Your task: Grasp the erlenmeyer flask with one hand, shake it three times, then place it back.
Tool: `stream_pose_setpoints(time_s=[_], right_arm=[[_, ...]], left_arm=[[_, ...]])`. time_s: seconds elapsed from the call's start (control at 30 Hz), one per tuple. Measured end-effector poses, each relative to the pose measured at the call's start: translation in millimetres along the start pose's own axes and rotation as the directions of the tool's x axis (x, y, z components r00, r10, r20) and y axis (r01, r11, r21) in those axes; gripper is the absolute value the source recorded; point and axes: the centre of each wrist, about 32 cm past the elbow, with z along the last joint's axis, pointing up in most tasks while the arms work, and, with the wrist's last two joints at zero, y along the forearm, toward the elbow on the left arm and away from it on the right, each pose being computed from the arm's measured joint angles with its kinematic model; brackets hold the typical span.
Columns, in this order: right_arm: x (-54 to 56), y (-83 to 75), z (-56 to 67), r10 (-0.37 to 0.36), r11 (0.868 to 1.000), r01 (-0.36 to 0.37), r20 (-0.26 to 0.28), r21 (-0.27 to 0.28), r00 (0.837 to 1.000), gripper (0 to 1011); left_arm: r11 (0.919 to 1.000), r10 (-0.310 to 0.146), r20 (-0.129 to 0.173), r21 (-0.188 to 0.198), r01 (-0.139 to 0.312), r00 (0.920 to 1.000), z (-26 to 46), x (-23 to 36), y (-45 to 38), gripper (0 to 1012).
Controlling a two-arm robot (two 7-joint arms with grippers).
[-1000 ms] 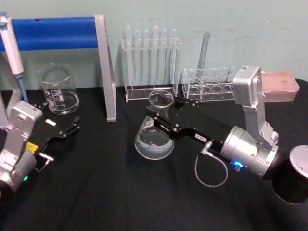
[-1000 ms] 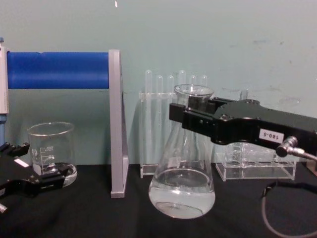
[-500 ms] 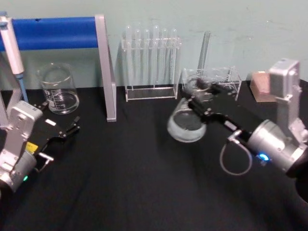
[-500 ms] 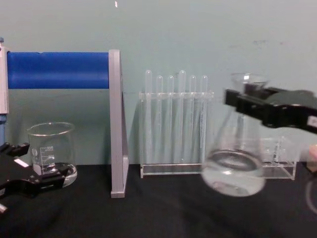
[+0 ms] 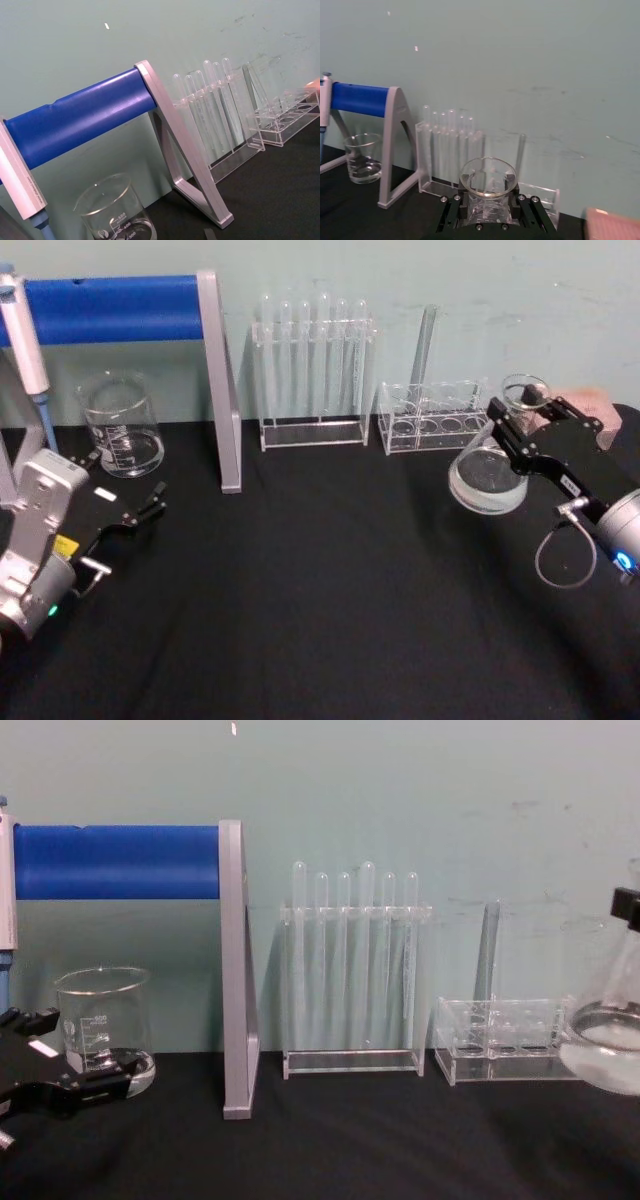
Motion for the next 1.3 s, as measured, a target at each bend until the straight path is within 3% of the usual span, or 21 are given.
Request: stream_pose_setpoints(time_s=[0.27,0.63,0.83,0.9,1.03,1.3], right_arm=[[-0.4,0.2,0.1,-0.014,1.000,0.014,0.001,-0.003,1.000,449],[-16.3,23.4,-2.3,0.137,0.990,-0.137,-0.017,-0.014,0.990,449],[-31.9,40.4,-4.9,0.273,0.962,-0.273,-0.033,-0.018,0.962,449],[-33.5,42.0,-5.2,0.286,0.958,-0.287,-0.034,-0.019,0.958,449],[-40.6,50.5,-6.0,0.359,0.933,-0.360,-0.041,-0.022,0.932,449],[-41.8,55.8,-7.1,0.403,0.914,-0.405,-0.047,-0.034,0.914,449]], left_arm=[[1.0000,0.000,0.000,0.000,0.000,1.0000,0.0,0.0,0.0,1001],[1.0000,0.000,0.000,0.000,0.000,1.0000,0.0,0.0,0.0,1001],[1.0000,0.000,0.000,0.000,0.000,1.0000,0.0,0.0,0.0,1001],[1.0000,0.000,0.000,0.000,0.000,1.0000,0.0,0.0,0.0,1001],[1.0000,0.000,0.000,0.000,0.000,1.0000,0.0,0.0,0.0,1001],[1.0000,0.000,0.000,0.000,0.000,1.0000,0.0,0.0,0.0,1001]])
